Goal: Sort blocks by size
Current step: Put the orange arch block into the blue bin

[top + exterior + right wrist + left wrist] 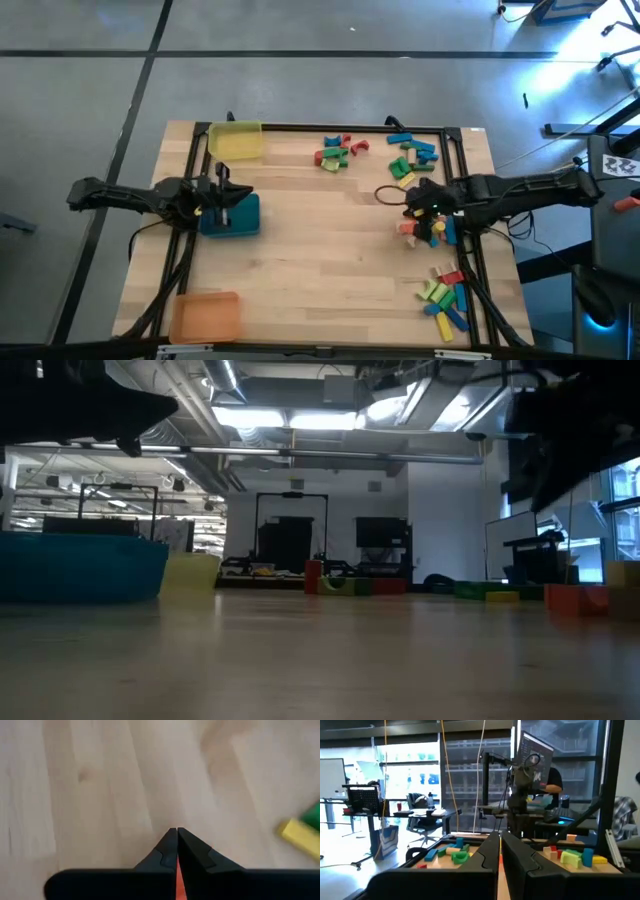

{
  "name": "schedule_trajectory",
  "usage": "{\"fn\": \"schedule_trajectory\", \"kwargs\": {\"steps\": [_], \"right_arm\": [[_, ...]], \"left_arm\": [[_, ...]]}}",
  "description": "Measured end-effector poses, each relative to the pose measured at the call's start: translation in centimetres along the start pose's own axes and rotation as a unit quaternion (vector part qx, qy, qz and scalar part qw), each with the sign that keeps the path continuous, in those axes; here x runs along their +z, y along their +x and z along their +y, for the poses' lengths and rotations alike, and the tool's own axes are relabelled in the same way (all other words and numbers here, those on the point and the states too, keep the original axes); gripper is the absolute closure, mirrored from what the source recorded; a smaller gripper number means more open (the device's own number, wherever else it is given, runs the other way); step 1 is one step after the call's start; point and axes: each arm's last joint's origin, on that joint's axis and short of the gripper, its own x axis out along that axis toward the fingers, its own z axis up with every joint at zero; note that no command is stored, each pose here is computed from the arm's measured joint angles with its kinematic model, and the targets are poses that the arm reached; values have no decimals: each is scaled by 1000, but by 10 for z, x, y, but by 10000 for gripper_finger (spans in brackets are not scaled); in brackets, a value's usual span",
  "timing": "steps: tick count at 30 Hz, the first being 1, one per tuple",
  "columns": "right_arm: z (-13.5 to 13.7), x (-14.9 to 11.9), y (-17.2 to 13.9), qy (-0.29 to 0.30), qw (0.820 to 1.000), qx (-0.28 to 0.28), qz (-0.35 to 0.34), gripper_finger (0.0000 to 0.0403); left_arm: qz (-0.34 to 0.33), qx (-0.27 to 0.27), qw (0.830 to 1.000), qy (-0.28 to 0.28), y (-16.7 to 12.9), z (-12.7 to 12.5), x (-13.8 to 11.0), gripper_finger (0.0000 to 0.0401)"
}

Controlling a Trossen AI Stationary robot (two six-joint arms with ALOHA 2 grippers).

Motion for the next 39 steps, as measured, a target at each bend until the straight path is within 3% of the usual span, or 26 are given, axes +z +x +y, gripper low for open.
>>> {"fn": "schedule_trajectory", "kwargs": {"steps": [6,9,15,20,24,30,39], "right_arm": [[2,-2,22,39,995,-3,92,386],[4,-1,31,43,992,9,123,363],[5,-1,43,30,988,1,155,258],[6,1,52,-28,986,1,162,165],[6,2,61,-60,983,3,174,123],[6,0,77,-62,976,-17,210,121],[6,0,98,-62,970,-30,233,180]], "left_arm": [[16,-2,1000,12,8,-3,-5,396],[27,-2,1000,12,10,-3,-8,396],[33,-3,999,10,11,-4,-9,396],[32,-3,999,10,11,-4,-9,396],[32,-3,999,13,11,-4,-9,396],[32,-3,999,14,11,-4,-9,396],[32,-3,999,14,11,-4,-9,396]]}}
